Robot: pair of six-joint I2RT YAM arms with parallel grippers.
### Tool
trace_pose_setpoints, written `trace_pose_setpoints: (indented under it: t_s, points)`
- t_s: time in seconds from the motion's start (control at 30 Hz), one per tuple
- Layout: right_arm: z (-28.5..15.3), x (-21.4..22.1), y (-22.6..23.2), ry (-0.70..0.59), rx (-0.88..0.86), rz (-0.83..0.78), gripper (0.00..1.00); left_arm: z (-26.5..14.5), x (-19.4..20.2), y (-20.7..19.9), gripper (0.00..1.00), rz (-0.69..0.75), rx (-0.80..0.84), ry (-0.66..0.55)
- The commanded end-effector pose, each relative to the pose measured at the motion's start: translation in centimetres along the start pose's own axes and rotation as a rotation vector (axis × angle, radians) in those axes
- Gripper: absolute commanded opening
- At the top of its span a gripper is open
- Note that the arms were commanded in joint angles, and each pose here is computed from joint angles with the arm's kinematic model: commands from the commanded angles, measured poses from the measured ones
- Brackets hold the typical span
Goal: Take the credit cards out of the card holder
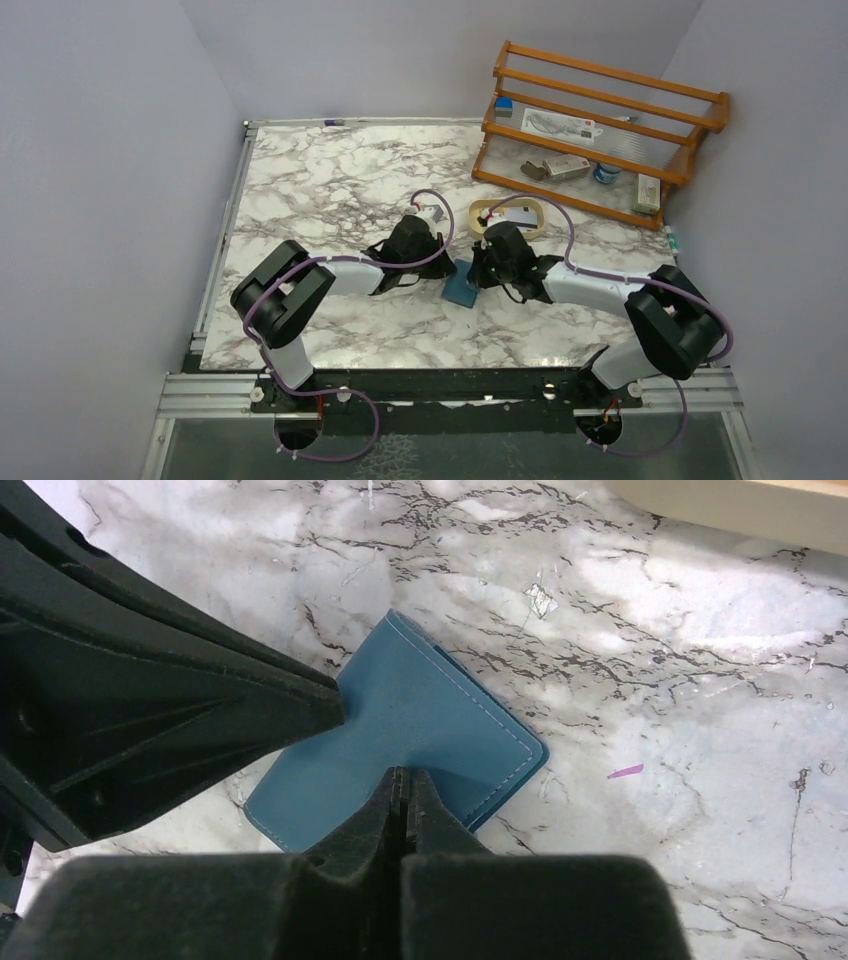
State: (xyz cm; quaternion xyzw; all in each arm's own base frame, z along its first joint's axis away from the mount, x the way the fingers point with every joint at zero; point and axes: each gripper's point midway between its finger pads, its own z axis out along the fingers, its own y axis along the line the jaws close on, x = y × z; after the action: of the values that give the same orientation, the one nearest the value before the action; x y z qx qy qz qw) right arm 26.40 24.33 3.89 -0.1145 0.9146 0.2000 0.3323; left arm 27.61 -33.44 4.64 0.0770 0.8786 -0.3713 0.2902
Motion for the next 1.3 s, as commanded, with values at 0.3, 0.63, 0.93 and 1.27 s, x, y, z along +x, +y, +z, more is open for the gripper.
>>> trace_pose_setpoints:
  t_s: [0.3, 0.63, 0.93, 1.27]
  points:
    - [-2.6, -0.9, 2.0, -0.002, -0.115, -0.114, 0.38, 0.0, -0.2, -0.9, 0.0, -0.003, 0.049, -0.022]
    - [-2.3, 1.1, 1.6, 0.1, -0.134, -0.203, 0.44, 0.5, 0.2, -0.3, 0.0, 0.006, 0.024, 0.002]
    - [-1.2, 1.0, 0.5, 0.096, -0.069, -0.214, 0.46, 0.6, 0.3, 0.5, 0.0, 0.033, -0.025, 0.013]
    - [-0.8, 0.9, 0.4, 0.098, -0.04, -0.233, 0.49, 0.8, 0.5, 0.7, 0.0, 0.049, -0.048, 0.025]
